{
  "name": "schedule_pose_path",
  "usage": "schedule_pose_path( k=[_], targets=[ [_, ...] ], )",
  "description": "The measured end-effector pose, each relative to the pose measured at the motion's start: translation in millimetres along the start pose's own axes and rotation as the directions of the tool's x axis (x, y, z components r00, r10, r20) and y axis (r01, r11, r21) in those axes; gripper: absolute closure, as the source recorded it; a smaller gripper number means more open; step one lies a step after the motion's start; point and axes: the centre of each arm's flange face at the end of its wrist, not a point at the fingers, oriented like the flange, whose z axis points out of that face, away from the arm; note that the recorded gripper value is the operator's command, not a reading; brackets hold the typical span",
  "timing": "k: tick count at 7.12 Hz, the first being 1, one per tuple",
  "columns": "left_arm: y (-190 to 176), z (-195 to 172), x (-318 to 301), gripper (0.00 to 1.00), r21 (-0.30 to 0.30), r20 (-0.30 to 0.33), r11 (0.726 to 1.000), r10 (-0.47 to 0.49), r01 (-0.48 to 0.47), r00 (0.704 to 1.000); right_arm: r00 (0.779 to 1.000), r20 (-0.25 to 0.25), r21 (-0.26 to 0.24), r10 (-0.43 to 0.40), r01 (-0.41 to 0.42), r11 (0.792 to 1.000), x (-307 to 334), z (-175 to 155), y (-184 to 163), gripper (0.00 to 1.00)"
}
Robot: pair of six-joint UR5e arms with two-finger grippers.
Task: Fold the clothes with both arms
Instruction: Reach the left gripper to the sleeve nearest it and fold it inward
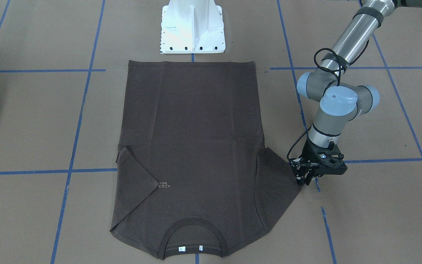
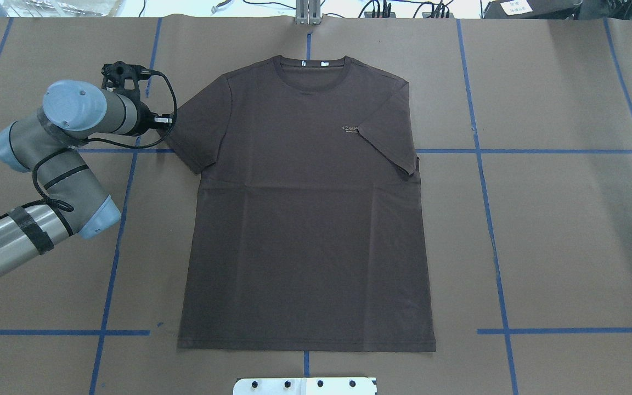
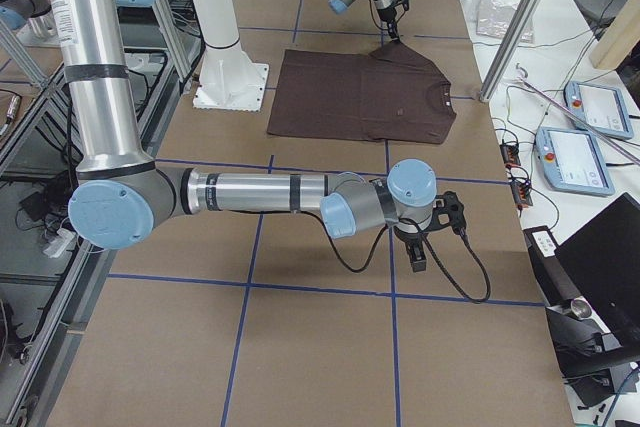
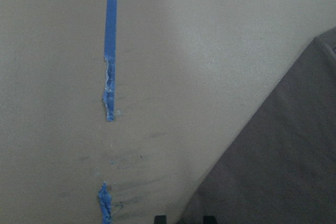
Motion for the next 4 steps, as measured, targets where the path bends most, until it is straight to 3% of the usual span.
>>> schedule_pose_path(
  k=[4],
  targets=[
    [-16, -23, 37, 1.0, 0.002, -0.006, 1.0, -0.012, 0.012, 1.0, 1.0, -0.002, 0.002, -0.001, 0.001, 1.0, -1, -1, -1, 0.0]
  ],
)
